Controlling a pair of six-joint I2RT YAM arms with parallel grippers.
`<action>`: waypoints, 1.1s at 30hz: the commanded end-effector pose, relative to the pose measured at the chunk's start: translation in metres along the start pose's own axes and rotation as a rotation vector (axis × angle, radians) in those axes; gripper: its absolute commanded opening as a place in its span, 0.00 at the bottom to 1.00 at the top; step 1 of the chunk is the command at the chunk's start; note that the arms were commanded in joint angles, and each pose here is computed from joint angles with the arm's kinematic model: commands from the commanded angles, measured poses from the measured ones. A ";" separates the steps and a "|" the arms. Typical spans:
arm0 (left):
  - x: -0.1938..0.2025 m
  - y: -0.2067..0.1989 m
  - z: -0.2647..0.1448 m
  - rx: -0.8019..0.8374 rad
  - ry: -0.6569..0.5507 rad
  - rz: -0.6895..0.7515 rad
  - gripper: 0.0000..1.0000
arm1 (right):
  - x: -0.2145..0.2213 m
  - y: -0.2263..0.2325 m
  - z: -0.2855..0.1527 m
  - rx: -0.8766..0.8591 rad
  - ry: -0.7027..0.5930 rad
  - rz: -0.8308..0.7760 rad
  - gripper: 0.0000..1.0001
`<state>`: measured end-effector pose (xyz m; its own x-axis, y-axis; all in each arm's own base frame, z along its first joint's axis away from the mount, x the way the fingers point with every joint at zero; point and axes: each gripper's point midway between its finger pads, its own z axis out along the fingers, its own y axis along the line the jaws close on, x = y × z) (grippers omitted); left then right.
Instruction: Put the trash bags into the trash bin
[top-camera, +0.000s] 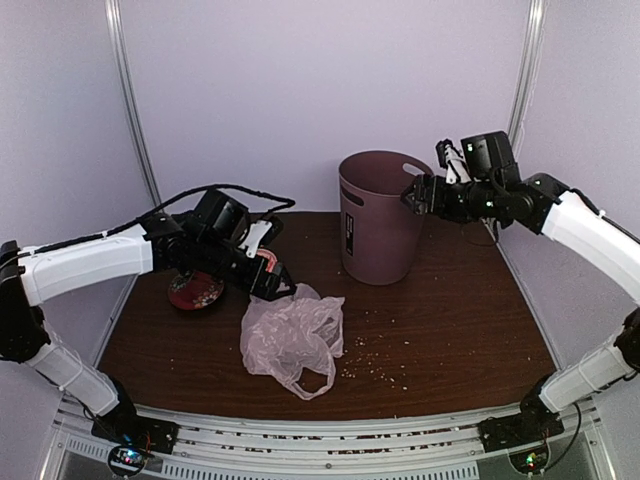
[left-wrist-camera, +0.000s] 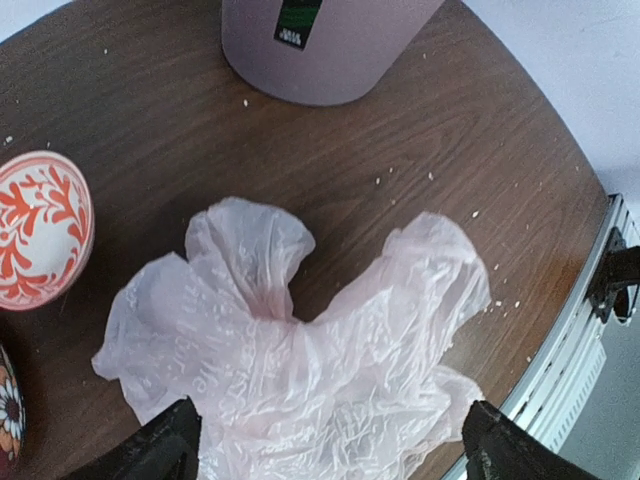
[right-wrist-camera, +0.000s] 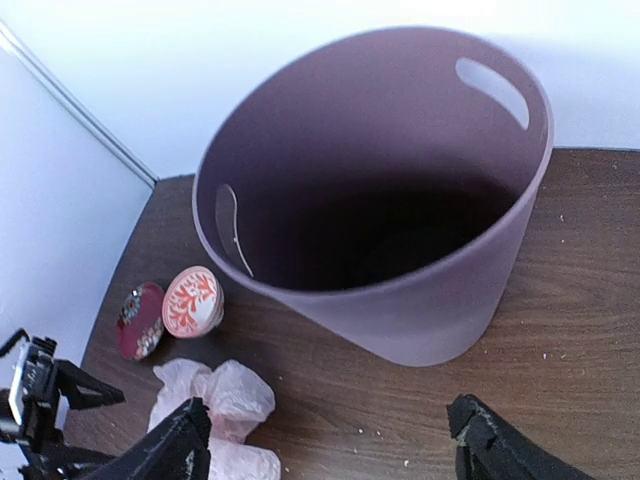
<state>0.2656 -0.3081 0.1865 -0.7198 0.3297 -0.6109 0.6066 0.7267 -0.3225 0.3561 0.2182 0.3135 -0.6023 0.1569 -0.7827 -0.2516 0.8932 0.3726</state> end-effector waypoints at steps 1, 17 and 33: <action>-0.050 -0.011 -0.006 0.016 -0.137 -0.030 0.94 | -0.040 -0.003 0.001 0.106 -0.067 0.089 0.84; -0.040 -0.003 -0.002 -0.003 -0.140 -0.071 0.92 | -0.074 -0.057 0.042 0.439 -0.065 0.238 0.78; -0.027 0.006 0.002 -0.032 -0.130 -0.075 0.91 | -0.082 -0.092 0.077 0.417 0.012 0.261 0.28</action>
<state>0.2852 -0.3135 0.1881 -0.7399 0.2257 -0.6337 0.5326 0.7720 -0.3469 0.4886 0.1545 0.2837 -0.6275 0.3930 -0.6721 0.2634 0.9195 0.2917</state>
